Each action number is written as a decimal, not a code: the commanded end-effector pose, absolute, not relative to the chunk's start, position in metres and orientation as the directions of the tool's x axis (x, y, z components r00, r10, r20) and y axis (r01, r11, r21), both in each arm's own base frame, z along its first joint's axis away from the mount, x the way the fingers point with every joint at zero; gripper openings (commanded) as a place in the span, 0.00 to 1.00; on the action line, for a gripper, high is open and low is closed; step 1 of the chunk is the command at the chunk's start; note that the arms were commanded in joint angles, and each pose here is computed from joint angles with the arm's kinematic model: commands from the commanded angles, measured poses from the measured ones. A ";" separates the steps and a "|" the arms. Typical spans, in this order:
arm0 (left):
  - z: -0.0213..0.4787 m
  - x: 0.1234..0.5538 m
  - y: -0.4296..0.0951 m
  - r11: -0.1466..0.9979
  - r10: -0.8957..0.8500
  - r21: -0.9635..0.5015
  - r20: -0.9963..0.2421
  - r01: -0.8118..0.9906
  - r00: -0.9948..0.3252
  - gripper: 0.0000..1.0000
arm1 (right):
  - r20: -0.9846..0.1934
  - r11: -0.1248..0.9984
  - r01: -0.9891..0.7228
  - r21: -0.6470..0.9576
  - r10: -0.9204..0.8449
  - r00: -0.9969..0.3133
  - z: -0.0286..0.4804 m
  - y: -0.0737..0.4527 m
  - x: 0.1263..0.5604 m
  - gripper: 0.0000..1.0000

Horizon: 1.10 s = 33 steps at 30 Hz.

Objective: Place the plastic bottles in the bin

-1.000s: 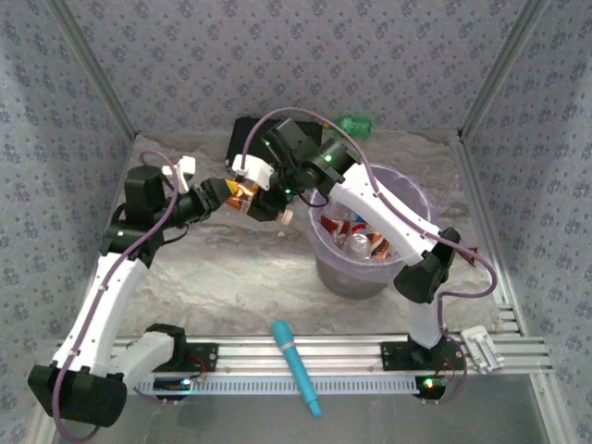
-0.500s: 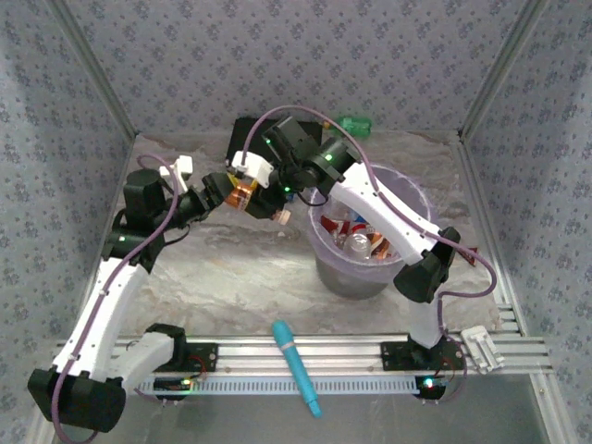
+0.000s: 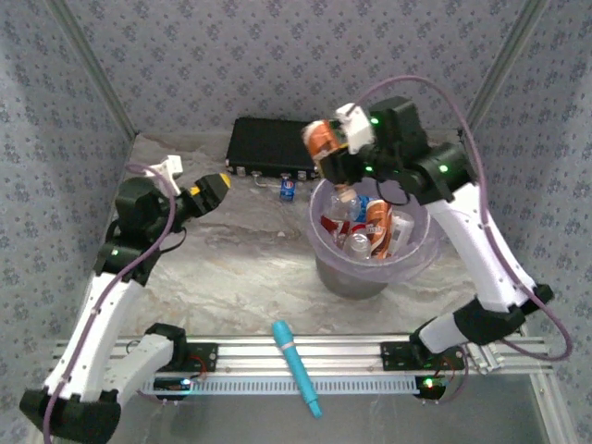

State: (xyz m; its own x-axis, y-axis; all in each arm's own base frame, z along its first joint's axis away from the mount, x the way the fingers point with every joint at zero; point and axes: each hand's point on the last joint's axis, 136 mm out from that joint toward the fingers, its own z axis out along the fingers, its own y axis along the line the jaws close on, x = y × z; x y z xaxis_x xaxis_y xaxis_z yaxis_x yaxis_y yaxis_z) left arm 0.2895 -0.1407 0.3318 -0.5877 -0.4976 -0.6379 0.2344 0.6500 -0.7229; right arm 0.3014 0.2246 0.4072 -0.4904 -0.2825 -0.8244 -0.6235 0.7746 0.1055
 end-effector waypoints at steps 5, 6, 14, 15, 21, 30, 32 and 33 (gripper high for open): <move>0.293 0.318 -0.163 0.713 -0.425 -0.679 -0.617 0.176 -0.662 0.83 | -0.703 0.895 -0.384 0.229 -0.121 -0.701 0.356 0.169 0.295 0.43; 0.286 0.321 -0.166 0.711 -0.429 -0.685 -0.600 0.157 -0.675 0.83 | -0.689 0.899 -0.368 0.236 -0.112 -0.716 0.350 0.165 0.294 0.43; 0.238 0.338 -0.181 0.702 -0.489 -0.712 -0.498 0.017 -0.716 0.81 | -0.612 0.929 -0.275 0.249 -0.069 -0.788 0.307 0.153 0.281 0.43; 0.234 0.340 -0.182 0.702 -0.496 -0.712 -0.492 0.003 -0.715 0.81 | -0.601 0.926 -0.272 0.261 -0.065 -0.796 0.302 0.155 0.279 0.43; 0.226 0.344 -0.186 0.702 -0.501 -0.712 -0.475 -0.019 -0.723 0.81 | -0.556 0.921 -0.266 0.284 -0.067 -0.828 0.282 0.161 0.265 0.45; 0.222 0.346 -0.191 0.707 -0.493 -0.707 -0.470 -0.024 -0.732 0.81 | -0.641 0.910 -0.345 0.232 -0.124 -0.758 0.328 0.152 0.256 0.69; 0.221 0.346 -0.193 0.709 -0.490 -0.705 -0.468 -0.024 -0.735 0.81 | -0.652 0.910 -0.354 0.217 -0.135 -0.746 0.334 0.150 0.257 0.69; 0.220 0.346 -0.193 0.710 -0.489 -0.704 -0.467 -0.025 -0.737 0.81 | -0.659 0.911 -0.356 0.209 -0.138 -0.739 0.338 0.149 0.259 0.69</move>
State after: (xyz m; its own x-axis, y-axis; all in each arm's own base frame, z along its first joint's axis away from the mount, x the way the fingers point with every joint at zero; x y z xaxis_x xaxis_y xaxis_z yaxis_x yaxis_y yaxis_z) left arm 0.3393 -0.1884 0.2052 -0.7578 -0.4772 -0.4449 -0.0509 0.7231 -0.6889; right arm 0.2654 0.1561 0.3267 -0.7547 -0.1037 -0.6478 -0.3356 0.9095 0.2454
